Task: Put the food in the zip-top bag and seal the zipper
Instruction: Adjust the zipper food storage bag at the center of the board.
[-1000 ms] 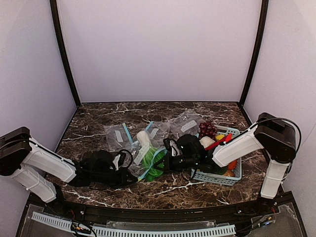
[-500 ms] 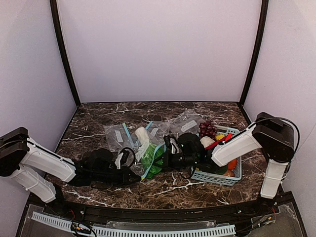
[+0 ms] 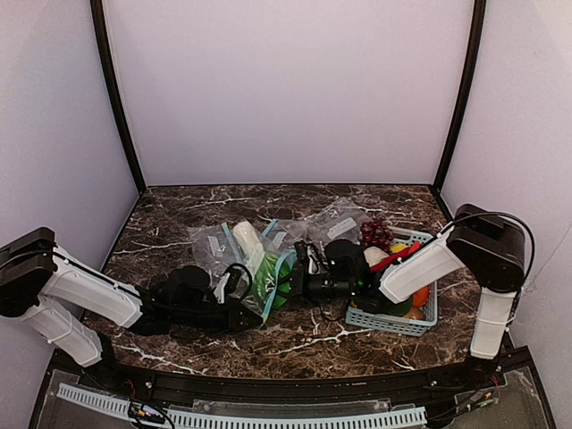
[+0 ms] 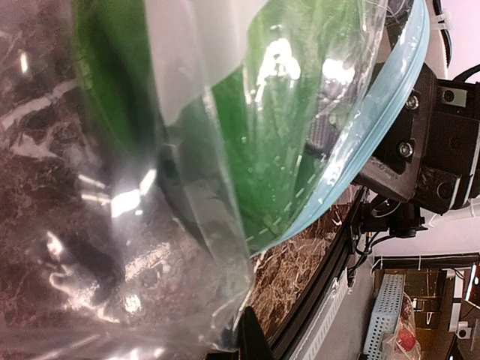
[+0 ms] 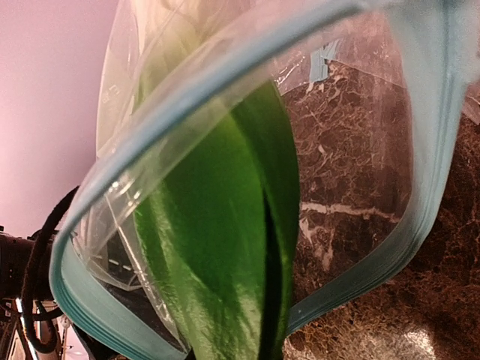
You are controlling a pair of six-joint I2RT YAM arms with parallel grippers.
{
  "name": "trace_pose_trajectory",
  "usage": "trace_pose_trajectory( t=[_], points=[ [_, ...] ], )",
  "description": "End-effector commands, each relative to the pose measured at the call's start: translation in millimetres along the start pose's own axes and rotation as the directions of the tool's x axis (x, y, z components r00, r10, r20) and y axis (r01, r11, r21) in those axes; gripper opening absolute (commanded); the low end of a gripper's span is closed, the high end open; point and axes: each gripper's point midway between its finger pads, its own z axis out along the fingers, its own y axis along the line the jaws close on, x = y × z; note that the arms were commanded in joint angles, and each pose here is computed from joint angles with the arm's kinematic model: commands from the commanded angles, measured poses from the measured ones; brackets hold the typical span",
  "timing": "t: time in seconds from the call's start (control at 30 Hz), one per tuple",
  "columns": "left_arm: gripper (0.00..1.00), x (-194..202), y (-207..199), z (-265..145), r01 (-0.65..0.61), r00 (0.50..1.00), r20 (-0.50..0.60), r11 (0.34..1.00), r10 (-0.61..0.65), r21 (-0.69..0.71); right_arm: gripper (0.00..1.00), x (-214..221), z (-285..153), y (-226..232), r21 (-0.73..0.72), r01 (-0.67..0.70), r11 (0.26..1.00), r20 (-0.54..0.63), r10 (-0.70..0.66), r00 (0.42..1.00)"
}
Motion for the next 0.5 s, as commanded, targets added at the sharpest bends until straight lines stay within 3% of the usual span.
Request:
trace_pose_trajectory(
  t=[0.0,0.47],
  points=[
    [0.01,3,-28,6,-0.041,0.999,-0.027,0.996,0.043,0.077,0.00,-20,2,28,-0.131,0.031,0.991,0.063,-0.023,0.998],
    [0.01,-10,-70,12,-0.071,0.997,-0.007,0.980,0.074,0.184,0.00,-6,3,16,-0.097,0.080,0.992,0.020,-0.079,0.997]
  ],
)
